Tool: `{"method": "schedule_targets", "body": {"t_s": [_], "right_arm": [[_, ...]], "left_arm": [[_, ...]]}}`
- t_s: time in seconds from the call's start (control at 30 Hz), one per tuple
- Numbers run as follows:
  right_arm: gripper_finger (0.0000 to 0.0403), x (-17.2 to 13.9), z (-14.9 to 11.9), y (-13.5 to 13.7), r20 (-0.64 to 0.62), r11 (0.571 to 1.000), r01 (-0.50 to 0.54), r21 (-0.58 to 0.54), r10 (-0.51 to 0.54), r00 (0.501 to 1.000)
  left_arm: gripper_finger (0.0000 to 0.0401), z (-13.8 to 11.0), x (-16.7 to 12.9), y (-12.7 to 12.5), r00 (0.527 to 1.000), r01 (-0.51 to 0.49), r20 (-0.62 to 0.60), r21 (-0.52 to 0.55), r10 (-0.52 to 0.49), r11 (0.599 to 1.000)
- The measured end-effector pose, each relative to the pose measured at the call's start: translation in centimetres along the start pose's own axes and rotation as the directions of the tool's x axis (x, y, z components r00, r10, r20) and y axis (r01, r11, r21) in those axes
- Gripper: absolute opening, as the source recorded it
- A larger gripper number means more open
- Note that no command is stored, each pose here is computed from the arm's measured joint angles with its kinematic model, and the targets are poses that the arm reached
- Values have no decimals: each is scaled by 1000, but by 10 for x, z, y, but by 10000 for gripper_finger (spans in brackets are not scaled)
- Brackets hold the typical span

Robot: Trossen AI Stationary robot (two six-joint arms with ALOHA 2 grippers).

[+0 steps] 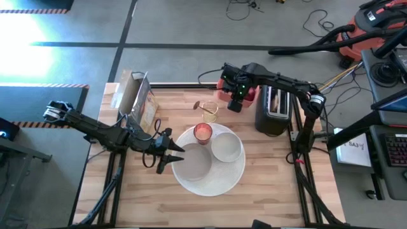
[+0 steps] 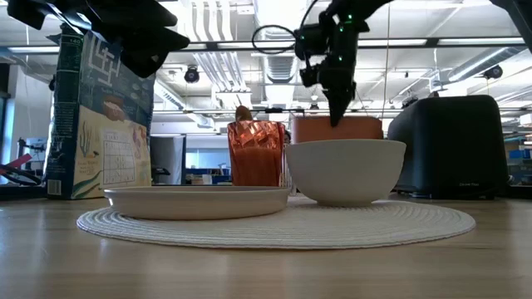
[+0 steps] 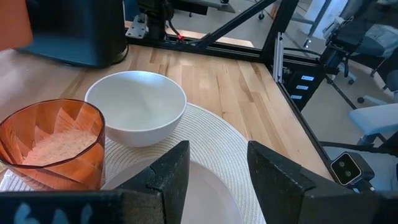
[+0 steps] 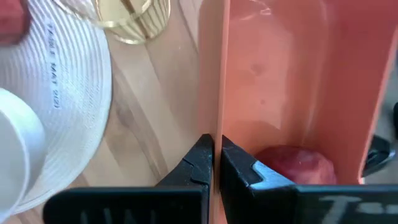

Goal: Arrange a breakfast setting
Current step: Move the orange bin with the red apple to the bottom right of the table

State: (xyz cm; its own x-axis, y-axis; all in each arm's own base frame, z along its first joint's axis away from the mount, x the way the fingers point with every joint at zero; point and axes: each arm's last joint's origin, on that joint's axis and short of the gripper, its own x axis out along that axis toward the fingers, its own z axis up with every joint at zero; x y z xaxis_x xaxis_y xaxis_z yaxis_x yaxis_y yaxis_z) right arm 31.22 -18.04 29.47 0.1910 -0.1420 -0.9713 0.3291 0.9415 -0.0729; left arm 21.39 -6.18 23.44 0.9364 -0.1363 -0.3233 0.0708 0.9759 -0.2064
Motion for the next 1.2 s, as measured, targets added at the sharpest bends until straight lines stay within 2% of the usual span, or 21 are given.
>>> {"method": "schedule_targets", "body": {"t_s": [0.23,0.43,0.73,0.97,1.2], "right_arm": [[8,-32,7,8,33,1000,11,22,-11,999],[8,-56,6,32,13,1000,4,26,-4,1000],[8,-79,4,92,18,999,-40,-34,41,999],[8,-86,-11,143,-48,997,-65,-48,63,997],[8,-99,-30,192,-36,994,-99,-40,98,995]], "left_arm": [[146,0,0,0,1000,1,0,0,-1,1000],[146,0,0,0,1000,1,0,13,-1,1000],[146,1,0,0,1000,4,10,26,-4,1000],[146,3,0,-1,1000,8,27,23,-9,1000],[146,4,2,-2,999,16,45,22,-17,1000]]}}
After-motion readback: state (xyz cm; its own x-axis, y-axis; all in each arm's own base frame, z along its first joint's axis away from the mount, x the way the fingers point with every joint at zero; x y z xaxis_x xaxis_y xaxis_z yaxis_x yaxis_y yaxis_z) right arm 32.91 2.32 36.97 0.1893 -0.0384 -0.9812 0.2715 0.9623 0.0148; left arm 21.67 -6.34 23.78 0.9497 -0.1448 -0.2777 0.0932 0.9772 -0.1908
